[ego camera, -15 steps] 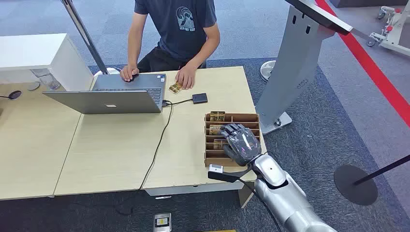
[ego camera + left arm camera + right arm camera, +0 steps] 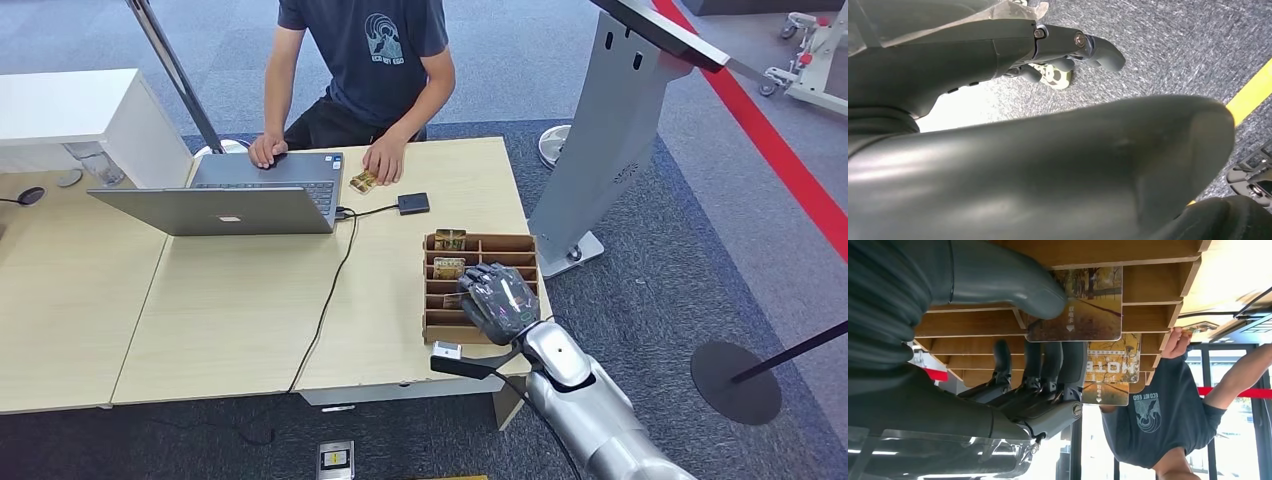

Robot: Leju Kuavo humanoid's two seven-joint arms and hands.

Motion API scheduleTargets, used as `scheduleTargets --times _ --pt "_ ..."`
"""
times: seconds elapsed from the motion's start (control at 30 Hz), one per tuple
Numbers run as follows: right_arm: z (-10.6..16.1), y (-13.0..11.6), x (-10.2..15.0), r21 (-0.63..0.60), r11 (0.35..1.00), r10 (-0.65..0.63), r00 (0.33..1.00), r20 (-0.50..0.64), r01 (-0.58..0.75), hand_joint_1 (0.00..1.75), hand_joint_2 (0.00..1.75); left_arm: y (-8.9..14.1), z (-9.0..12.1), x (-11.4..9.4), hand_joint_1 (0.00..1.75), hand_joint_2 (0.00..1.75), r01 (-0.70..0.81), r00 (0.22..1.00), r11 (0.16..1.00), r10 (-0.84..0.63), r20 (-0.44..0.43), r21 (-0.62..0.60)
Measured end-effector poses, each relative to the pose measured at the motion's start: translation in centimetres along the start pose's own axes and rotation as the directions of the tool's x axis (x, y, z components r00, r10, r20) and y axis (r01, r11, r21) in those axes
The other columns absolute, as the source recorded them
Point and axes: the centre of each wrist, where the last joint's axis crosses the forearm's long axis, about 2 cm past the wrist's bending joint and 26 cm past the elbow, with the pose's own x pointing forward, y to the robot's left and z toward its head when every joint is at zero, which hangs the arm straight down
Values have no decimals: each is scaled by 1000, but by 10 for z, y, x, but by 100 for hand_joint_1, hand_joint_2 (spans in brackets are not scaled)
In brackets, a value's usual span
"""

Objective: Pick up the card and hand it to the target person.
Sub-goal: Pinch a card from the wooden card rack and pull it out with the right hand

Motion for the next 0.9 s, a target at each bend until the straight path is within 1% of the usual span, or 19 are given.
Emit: scheduleTargets --times 0.23,0.37,0.67,0.9 --pt "0 1 1 4 1000 -2 1000 -1 2 129 175 0 0 0 0 0 3 1000 1000 -3 0 0" --pt "0 1 1 5 1000 -2 1000 -2 2 128 175 0 0 0 0 175 5 1000 1000 -5 5 1" --pt "0 2 0 6 1000 -11 1000 -12 11 127 175 2 0 1 0 175 9 1000 999 -10 28 38" --pt "-2 -1 -2 -3 998 -55 998 -14 55 127 175 1 0 1 0 175 -1 1000 1000 0 27 22"
